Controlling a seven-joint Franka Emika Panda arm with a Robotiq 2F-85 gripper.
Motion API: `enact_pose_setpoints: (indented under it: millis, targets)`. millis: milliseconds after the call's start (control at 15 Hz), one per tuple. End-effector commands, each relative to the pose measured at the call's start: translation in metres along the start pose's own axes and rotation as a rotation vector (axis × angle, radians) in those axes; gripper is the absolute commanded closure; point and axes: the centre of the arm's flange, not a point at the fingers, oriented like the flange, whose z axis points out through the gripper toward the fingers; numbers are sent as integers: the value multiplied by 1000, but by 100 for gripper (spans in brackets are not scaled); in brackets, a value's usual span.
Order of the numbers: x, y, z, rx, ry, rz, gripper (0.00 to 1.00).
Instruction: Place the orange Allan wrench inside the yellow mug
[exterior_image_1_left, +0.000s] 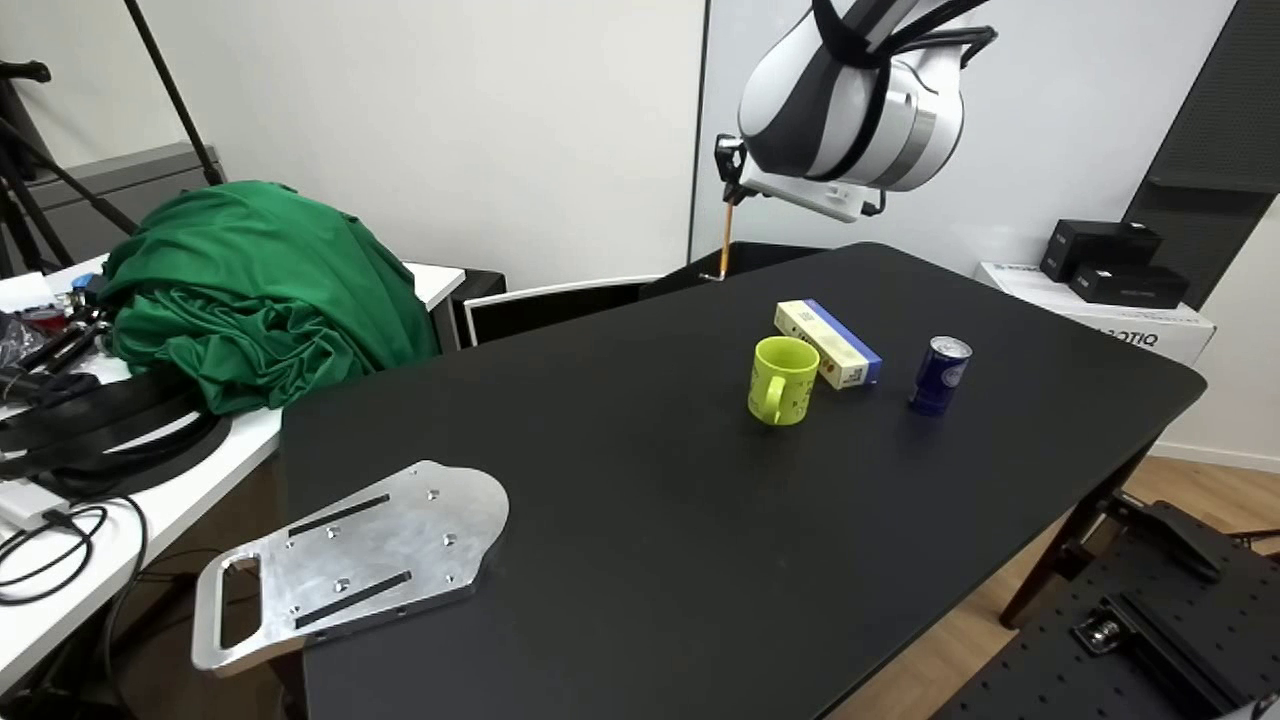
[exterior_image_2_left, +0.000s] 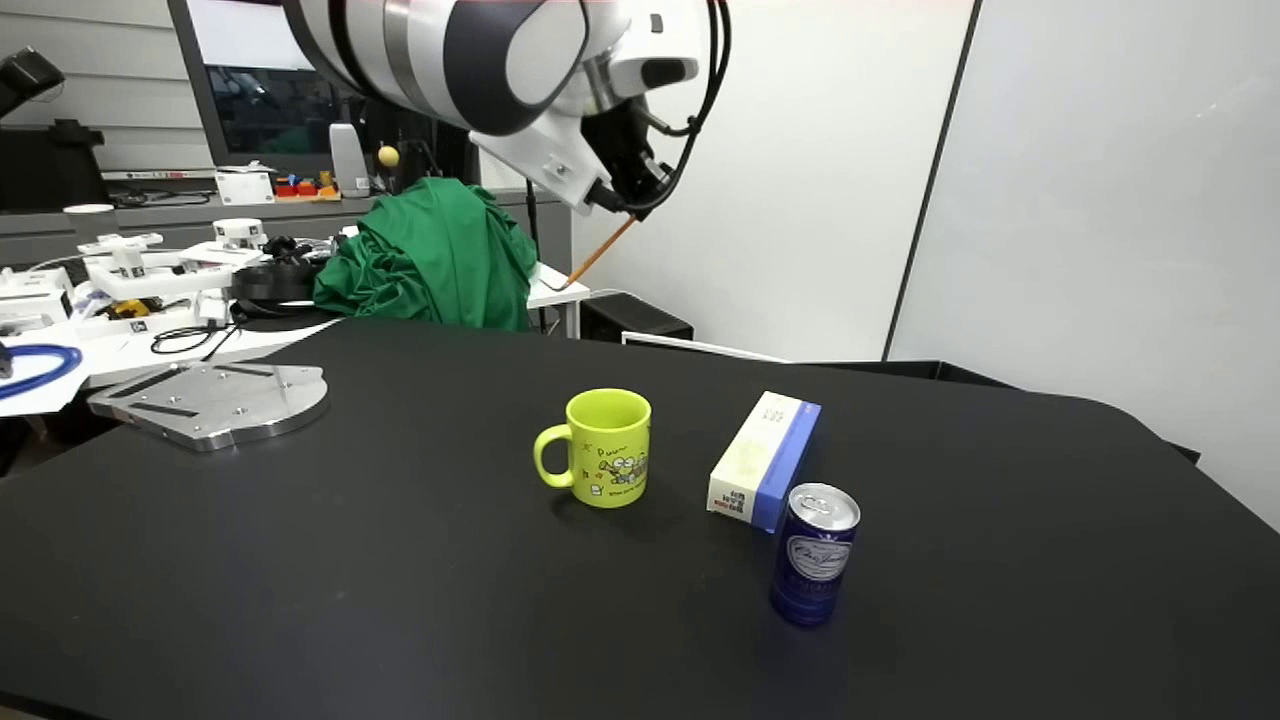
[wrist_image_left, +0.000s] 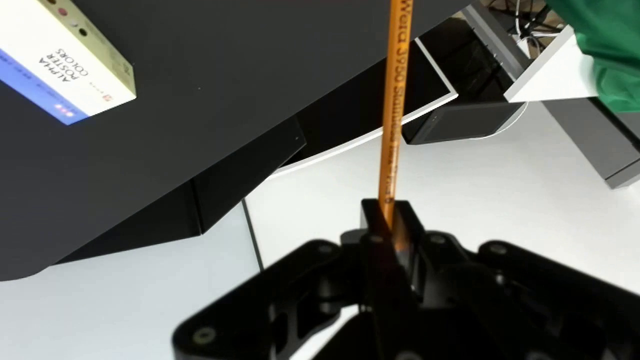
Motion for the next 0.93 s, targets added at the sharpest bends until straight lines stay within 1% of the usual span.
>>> enact_pose_setpoints:
  millis: [0, 200, 467, 867]
  targets:
    - [-3, 35, -16, -40, 43, -22, 98]
    - [-9, 57, -16, -84, 45, -47, 98]
    - [-21, 79, -13, -128, 21, -78, 98]
    - [-36, 95, -6, -169, -17, -125, 98]
